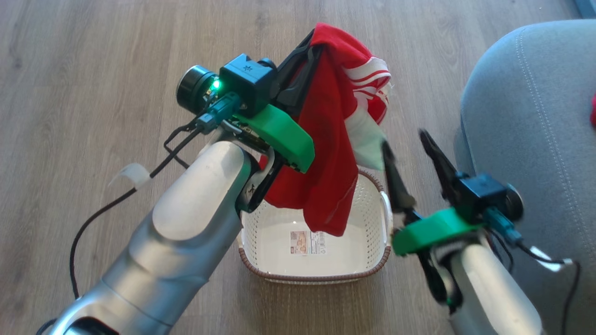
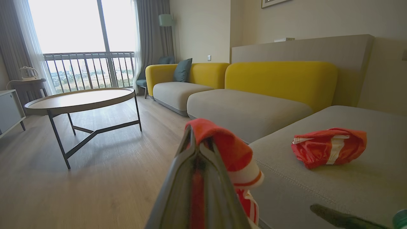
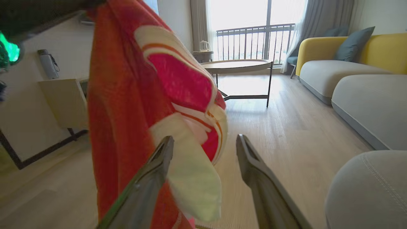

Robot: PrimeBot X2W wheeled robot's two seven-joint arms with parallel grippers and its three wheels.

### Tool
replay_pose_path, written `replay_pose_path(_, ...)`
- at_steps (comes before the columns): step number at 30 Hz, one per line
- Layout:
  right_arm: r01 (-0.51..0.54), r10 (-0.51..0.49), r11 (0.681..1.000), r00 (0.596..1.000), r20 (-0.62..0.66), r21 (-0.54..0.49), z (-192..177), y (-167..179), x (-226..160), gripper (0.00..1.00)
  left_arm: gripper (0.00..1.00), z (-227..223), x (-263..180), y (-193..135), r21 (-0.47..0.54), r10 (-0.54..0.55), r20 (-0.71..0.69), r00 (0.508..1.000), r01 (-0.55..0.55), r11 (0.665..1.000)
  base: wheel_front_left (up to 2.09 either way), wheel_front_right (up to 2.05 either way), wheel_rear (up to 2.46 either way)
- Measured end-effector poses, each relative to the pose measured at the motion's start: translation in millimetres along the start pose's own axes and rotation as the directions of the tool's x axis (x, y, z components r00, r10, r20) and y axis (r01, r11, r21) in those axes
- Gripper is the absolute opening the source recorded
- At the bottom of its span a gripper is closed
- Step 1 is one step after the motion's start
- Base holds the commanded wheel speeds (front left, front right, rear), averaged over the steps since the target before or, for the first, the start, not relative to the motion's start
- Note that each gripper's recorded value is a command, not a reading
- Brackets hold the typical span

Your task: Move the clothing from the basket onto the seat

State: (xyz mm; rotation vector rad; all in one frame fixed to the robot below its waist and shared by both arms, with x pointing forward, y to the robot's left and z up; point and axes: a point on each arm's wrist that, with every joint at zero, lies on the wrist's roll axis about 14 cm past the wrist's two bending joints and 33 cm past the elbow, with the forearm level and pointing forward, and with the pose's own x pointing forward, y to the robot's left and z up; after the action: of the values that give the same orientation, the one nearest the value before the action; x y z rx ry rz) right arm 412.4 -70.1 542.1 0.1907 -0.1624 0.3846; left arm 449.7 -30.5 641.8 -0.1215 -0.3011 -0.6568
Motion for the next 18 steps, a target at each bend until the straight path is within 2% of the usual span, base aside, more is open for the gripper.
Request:
replay_pose_path(4, -0.14, 0.142, 0.99, 0.984, 0.109, -0.032, 35.3, 40.3, 22.5, 1.0, 0.0, -0.9, 0.9, -1.2, 0.003, -0.008, -0.001, 1.0, 0.008, 1.0, 0.0, 0.0, 0.0)
replay_pose_path(9, -0.251, 0.257, 0.966, 0.96, 0.113, -0.067, 38.9, 72.5, 34.0, 1.0, 0.0, -2.6, -0.9, -0.9, 0.006, -0.009, -0.007, 1.0, 0.009, 1.0, 0.0, 0.0, 0.0)
replay_pose_path(18, -0.328, 0.333, 0.935, 0.943, 0.014, -0.133, 13.9, 87.2, 52.8, 1.0, 0.0, -1.5, -6.4, -2.2, 0.016, -0.013, -0.01, 1.0, 0.013, 1.0, 0.0, 0.0, 0.0)
